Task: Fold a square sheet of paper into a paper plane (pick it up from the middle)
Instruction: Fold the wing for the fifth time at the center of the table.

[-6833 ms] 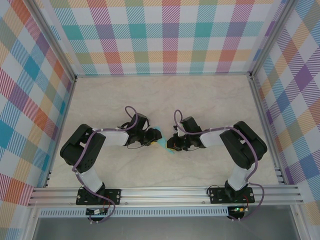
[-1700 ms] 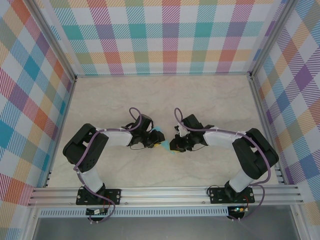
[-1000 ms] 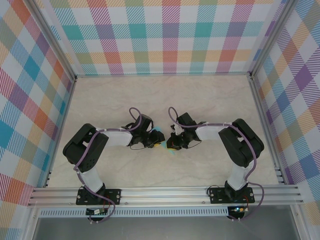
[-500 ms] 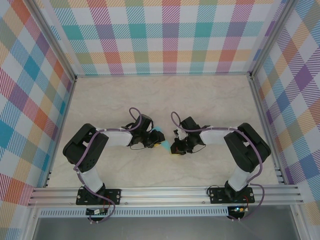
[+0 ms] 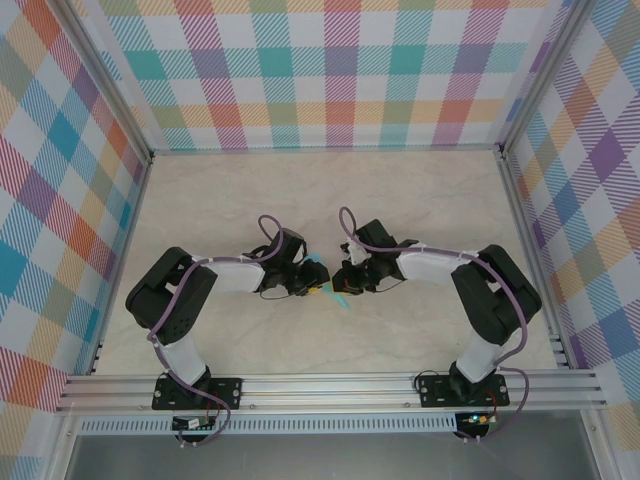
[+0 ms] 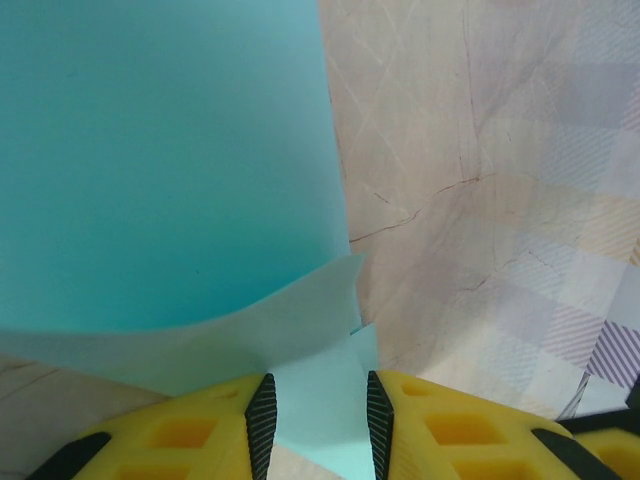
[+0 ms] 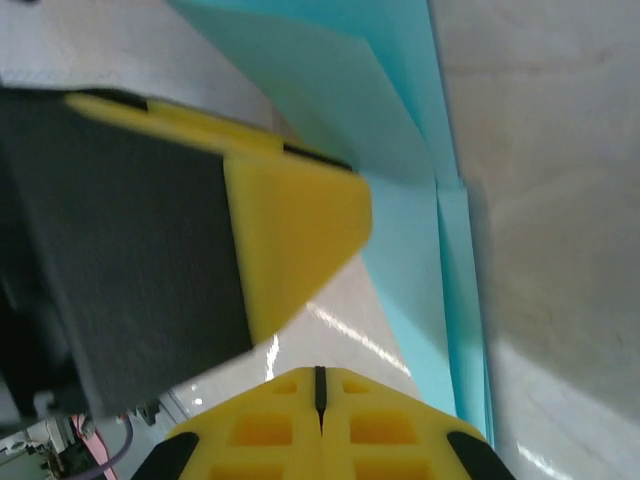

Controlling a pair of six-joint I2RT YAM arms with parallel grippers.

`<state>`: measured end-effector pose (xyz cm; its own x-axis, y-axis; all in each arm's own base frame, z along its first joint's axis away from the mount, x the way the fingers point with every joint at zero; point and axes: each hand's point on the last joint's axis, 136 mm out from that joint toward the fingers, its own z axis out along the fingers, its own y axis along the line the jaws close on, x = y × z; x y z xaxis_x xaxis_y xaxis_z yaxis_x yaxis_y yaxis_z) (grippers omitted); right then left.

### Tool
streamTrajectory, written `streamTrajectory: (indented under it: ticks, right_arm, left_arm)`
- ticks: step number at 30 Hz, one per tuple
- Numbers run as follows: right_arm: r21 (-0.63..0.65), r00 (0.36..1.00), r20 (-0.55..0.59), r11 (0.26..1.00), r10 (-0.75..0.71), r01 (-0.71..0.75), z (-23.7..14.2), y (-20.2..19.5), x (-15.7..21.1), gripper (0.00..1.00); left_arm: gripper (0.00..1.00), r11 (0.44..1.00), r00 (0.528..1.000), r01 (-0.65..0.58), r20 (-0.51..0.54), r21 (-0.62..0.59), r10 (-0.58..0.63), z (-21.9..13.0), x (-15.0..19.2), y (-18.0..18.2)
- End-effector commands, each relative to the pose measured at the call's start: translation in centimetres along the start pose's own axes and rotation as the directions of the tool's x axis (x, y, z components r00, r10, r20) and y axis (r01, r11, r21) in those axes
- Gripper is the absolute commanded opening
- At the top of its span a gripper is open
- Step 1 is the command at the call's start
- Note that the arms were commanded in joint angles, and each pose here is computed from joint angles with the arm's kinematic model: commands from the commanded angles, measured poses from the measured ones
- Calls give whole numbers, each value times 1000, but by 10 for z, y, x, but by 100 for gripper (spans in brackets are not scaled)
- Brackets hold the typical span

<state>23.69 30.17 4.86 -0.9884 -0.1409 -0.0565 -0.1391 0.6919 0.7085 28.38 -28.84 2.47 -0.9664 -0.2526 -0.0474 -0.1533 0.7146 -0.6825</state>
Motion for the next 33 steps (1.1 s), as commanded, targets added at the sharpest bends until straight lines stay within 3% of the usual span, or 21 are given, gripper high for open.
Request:
streamTrajectory:
  ticks: [1,10,16,22,33]
  right_arm:
    - [19,999,-29,999,41,-41,13,-11,1,5]
    - [167,991,-75,981,110,-97,25,-57,23,3]
    - [260,979,-120,957,167,-131,31,-86,43,3]
    - [276,975,-127,950,183,-143,33,-93,46,3]
    - [289,971,-136,946,195,-150,36,-98,49,2]
  left_arm:
    - [34,986,999,48,-10,-157,-50,5,10,48]
    - [34,991,1000,11,-9,-136,-12,2,5,36]
    - [35,991,993,-121,0,-64,122,-8,-6,7]
    - [37,970,968,-240,63,-38,242,-28,-19,-15]
    - [37,971,971,-229,59,-71,233,-19,-32,-6]
